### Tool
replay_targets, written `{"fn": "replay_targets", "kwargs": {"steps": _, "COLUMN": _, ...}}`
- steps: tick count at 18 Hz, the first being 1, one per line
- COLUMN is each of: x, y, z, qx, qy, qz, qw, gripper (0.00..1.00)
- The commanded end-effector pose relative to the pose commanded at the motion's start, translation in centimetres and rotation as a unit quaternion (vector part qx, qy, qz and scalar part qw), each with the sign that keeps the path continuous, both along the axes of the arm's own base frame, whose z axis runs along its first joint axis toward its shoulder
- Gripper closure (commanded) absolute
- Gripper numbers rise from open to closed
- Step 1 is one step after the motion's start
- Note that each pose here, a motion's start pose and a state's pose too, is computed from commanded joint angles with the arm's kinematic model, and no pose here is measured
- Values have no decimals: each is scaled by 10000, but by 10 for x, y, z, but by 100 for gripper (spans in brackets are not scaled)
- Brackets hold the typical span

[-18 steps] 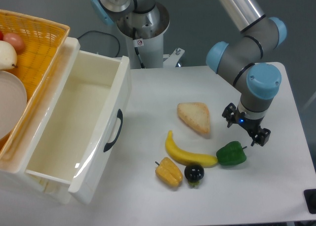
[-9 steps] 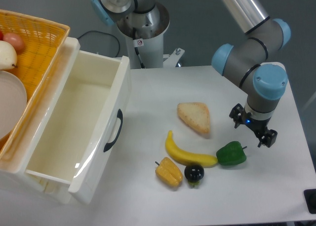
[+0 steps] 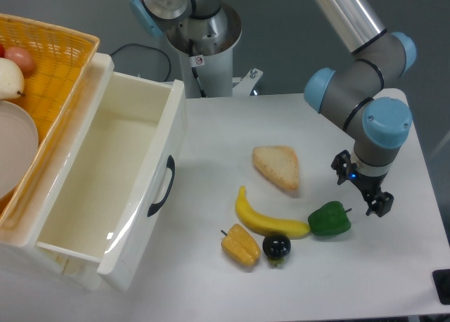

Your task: Pick up the green chilies

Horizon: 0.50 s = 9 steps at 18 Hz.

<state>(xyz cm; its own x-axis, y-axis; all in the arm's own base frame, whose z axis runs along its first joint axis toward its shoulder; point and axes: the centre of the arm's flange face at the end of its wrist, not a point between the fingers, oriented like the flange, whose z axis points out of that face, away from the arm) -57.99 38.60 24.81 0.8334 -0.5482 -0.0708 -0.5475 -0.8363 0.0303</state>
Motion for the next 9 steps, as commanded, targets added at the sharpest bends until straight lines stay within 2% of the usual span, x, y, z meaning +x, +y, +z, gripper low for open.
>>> {"fn": "replay_targets", "kwargs": {"steps": 9, "x": 5, "y": 15, "z": -12, "qx": -67, "qy": -21, "qz": -111, "qw": 9999, "gripper": 0}}
